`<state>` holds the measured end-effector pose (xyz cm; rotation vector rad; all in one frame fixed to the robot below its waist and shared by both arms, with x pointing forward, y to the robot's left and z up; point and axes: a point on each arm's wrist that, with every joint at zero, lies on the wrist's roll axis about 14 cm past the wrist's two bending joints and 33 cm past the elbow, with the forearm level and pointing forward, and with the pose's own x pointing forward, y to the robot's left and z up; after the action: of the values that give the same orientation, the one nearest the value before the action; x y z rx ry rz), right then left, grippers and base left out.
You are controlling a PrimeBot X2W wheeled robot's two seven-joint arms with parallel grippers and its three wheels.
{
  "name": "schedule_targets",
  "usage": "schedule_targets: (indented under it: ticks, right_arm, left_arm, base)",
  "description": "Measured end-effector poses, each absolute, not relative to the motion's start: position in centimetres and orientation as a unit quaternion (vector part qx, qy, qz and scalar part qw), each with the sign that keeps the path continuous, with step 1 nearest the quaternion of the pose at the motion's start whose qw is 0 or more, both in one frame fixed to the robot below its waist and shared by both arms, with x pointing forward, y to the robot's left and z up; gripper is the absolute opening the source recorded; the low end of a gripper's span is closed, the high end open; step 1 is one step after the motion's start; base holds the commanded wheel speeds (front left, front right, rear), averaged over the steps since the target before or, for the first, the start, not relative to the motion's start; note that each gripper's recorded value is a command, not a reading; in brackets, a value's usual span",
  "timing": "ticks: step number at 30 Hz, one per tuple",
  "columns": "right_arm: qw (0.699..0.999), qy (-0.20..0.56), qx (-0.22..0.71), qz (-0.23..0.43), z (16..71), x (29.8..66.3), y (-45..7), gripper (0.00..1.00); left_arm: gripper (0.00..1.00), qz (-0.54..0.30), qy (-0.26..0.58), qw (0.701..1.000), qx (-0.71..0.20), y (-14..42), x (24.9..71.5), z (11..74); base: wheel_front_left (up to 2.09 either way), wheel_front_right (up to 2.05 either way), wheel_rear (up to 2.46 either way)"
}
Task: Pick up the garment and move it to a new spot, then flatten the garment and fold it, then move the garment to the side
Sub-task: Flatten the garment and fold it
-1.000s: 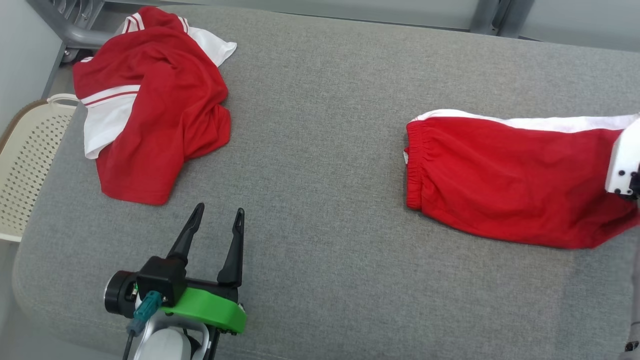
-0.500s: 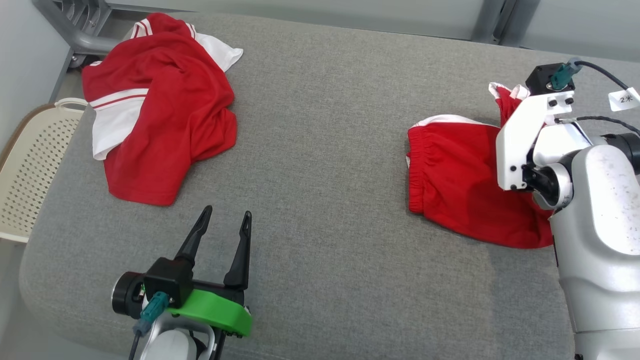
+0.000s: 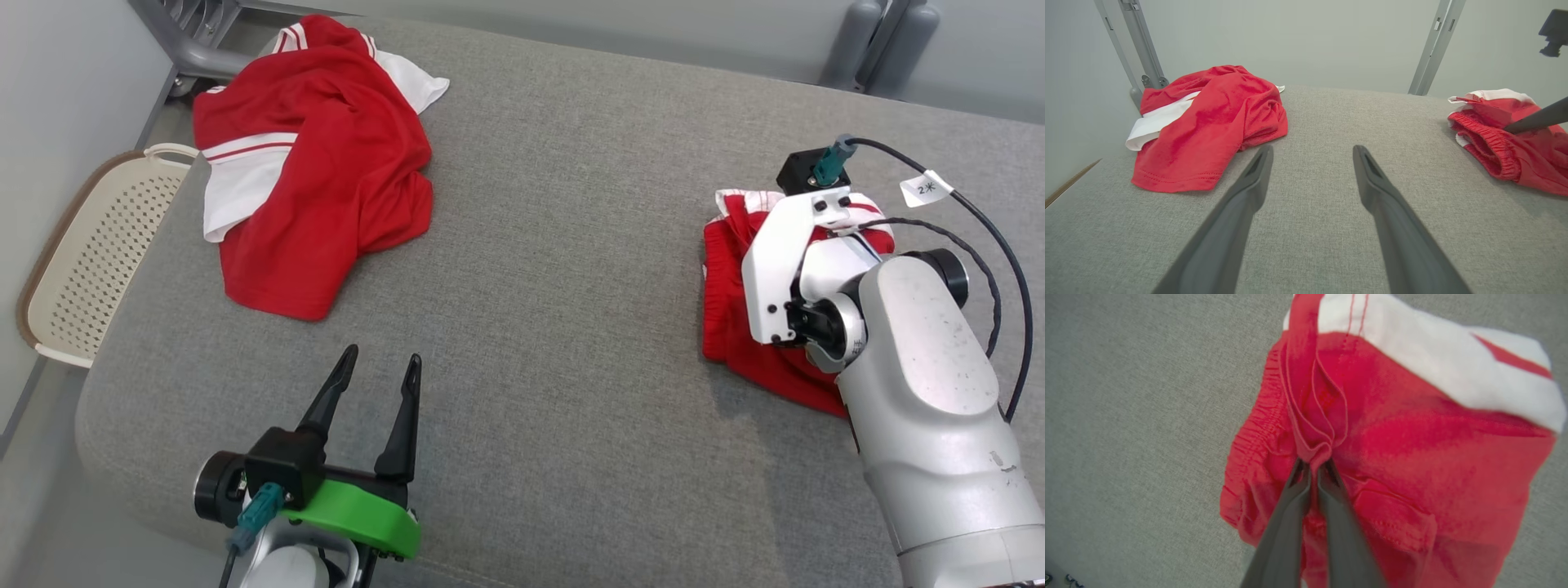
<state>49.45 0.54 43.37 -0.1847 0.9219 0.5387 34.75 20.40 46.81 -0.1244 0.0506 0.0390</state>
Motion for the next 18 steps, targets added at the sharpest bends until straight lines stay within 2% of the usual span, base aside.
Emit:
schedule_targets:
  ticks: [1, 2, 3, 7, 11, 18]
  right_arm:
    - [0.856, 0.439, -0.088, 0.258, 43.2, 49.4, 0.7, 0.18]
    - [0.855, 0.44, -0.088, 0.259, 43.1, 49.3, 0.8, 0.94]
    - [0.856, 0.439, -0.087, 0.26, 43.1, 49.3, 0.9, 1.0]
    - [0.864, 0.419, -0.061, 0.273, 44.2, 49.4, 2.0, 1.0]
    - [0.89, 0.367, -0.014, 0.271, 46.7, 50.8, 1.8, 1.0]
    - [0.937, 0.285, -0.018, 0.2, 49.3, 53.5, -4.7, 1.0]
  left_arm:
    - [1.0, 0.022, 0.025, 0.997, -0.062, 20.5, 34.6, 46.8]
    - [1.0, 0.024, 0.026, 0.997, -0.063, 20.6, 34.4, 46.8]
    - [1.0, 0.026, 0.026, 0.997, -0.063, 20.7, 34.3, 46.7]
    - [1.0, 0.032, 0.026, 0.997, -0.064, 21.0, 34.0, 46.7]
    - [1.0, 0.03, 0.025, 0.997, -0.062, 21.0, 33.9, 46.7]
    - [1.0, 0.012, 0.021, 0.998, -0.063, 19.9, 34.6, 46.9]
  base:
    - [0.0, 0.0, 0.0]
    - [0.0, 0.0, 0.0]
    - [0.0, 0.0, 0.0]
    - [0.0, 0.0, 0.0]
    - [0.0, 0.0, 0.0]
    - [0.0, 0.0, 0.0]
